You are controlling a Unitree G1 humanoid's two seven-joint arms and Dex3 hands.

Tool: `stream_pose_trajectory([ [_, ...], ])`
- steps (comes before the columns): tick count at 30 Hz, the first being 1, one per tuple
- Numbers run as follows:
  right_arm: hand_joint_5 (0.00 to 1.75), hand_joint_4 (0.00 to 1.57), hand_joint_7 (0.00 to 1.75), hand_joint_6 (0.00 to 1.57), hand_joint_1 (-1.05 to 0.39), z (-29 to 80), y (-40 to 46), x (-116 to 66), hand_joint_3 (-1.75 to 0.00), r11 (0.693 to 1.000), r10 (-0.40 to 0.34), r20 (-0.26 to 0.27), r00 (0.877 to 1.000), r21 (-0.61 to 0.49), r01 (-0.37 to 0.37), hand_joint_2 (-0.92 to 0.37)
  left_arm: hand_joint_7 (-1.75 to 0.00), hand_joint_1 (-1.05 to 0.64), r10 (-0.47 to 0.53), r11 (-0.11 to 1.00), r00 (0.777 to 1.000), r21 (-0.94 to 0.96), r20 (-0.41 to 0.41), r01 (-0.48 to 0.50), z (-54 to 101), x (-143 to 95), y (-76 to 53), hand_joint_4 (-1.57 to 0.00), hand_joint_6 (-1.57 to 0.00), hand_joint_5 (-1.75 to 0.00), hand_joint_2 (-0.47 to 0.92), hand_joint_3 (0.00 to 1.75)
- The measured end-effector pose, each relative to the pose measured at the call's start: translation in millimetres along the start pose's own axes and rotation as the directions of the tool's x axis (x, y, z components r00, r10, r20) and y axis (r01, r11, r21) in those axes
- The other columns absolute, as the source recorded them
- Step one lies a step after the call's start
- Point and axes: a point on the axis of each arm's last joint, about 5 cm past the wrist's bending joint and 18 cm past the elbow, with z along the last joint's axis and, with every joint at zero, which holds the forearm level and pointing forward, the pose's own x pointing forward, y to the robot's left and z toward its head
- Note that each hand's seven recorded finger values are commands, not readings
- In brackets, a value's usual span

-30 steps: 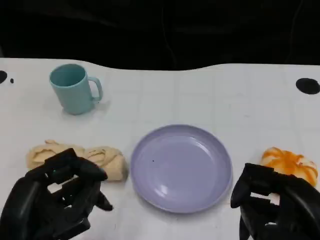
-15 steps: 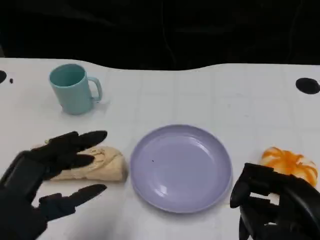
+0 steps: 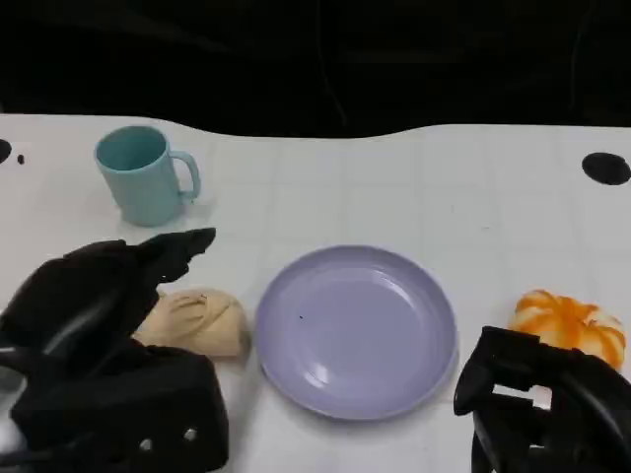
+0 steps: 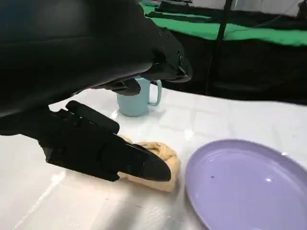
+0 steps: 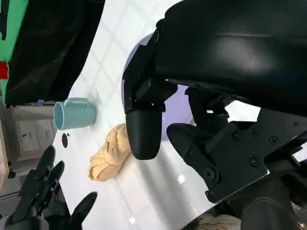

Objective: Grasp the towel on the left side of the plate with the left hand and place it into the plate.

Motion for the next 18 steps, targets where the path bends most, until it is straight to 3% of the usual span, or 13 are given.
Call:
stream_pose_trajectory([
  [9, 1.75, 0.71, 1.58, 0.62, -0.09, 0.7, 1.1, -2.2, -1.24, 1.000, 0.001, 0.004, 1.000, -0.002, -0.001, -0.55, -0.01, -0.64, -0.070, 0.984, 0.995, 0.159, -0.077, 0.082, 1.6, 28.8, -18.3, -0.25, -0.27, -0.17, 0.91, 0.00],
  [18, 1.75, 0.72, 1.58, 0.63, -0.09, 1.2, 2.0, -3.1, -1.24, 1.000, 0.005, 0.008, 1.000, -0.004, -0.005, -0.54, -0.01, -0.62, -0.213, 0.943, 0.957, 0.213, -0.198, 0.254, -12.7, 57.2, -44.2, -0.33, -0.29, -0.12, 0.91, 0.00],
])
